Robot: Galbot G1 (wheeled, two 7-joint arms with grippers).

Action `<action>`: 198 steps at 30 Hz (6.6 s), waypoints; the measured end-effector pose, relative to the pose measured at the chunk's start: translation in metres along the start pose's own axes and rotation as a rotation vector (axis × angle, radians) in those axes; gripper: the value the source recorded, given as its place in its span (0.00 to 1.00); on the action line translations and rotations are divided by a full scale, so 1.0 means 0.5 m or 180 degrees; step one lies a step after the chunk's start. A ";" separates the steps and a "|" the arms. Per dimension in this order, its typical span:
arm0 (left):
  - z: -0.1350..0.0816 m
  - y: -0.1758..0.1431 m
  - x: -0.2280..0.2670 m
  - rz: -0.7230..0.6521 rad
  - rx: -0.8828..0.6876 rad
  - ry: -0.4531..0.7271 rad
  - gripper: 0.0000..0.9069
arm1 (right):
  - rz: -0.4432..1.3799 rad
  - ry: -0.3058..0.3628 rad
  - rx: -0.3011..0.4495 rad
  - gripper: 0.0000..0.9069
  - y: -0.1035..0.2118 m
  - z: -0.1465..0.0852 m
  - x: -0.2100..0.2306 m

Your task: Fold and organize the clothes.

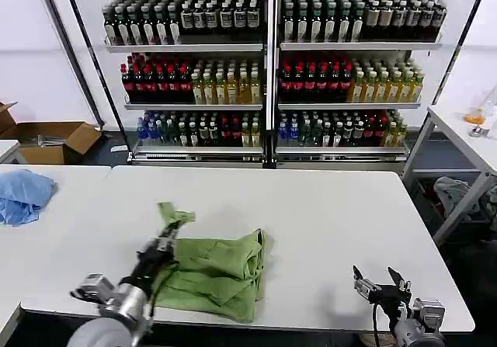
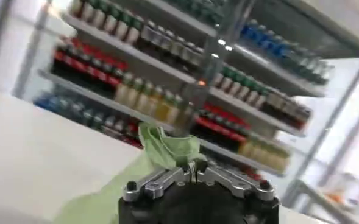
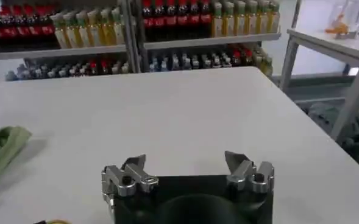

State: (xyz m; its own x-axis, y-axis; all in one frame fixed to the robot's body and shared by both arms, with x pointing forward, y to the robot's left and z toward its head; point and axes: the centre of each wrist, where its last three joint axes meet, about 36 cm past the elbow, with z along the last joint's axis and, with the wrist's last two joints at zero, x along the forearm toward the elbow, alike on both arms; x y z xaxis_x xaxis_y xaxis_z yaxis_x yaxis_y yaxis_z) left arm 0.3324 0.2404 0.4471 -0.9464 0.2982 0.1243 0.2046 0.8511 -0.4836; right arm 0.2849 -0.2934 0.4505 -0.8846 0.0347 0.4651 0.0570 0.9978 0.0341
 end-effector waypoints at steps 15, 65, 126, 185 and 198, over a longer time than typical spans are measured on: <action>0.182 -0.111 -0.062 0.0530 0.0063 0.0607 1.00 | 0.0020 0.0025 -0.0029 1.00 -0.002 0.008 -0.004; 0.154 0.087 -0.017 -0.0763 -0.0273 0.0541 0.02 | -0.0009 -0.0047 0.0003 1.00 0.005 -0.002 0.019; -0.101 0.145 -0.039 -0.0707 -0.1724 0.0436 0.02 | 0.0008 -0.0139 -0.0052 1.00 0.001 -0.014 0.025; 0.111 -0.107 0.087 -0.0300 -0.0902 -0.0096 1.00 | -0.0980 -0.0011 -0.0646 1.00 0.282 -0.011 -0.131; 0.097 -0.092 0.123 -0.0550 -0.0872 -0.0145 1.00 | -0.0785 0.0254 -0.0626 0.00 0.376 0.018 -0.190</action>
State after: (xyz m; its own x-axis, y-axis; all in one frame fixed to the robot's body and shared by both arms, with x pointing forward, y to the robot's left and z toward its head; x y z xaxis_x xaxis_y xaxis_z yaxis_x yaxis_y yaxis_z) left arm 0.2527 0.1986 0.4347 -0.9819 0.1247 0.1424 0.0937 0.9739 -0.2067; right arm 0.3757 -0.1085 0.4049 -0.8442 -0.2192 0.4892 -0.0593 0.9452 0.3211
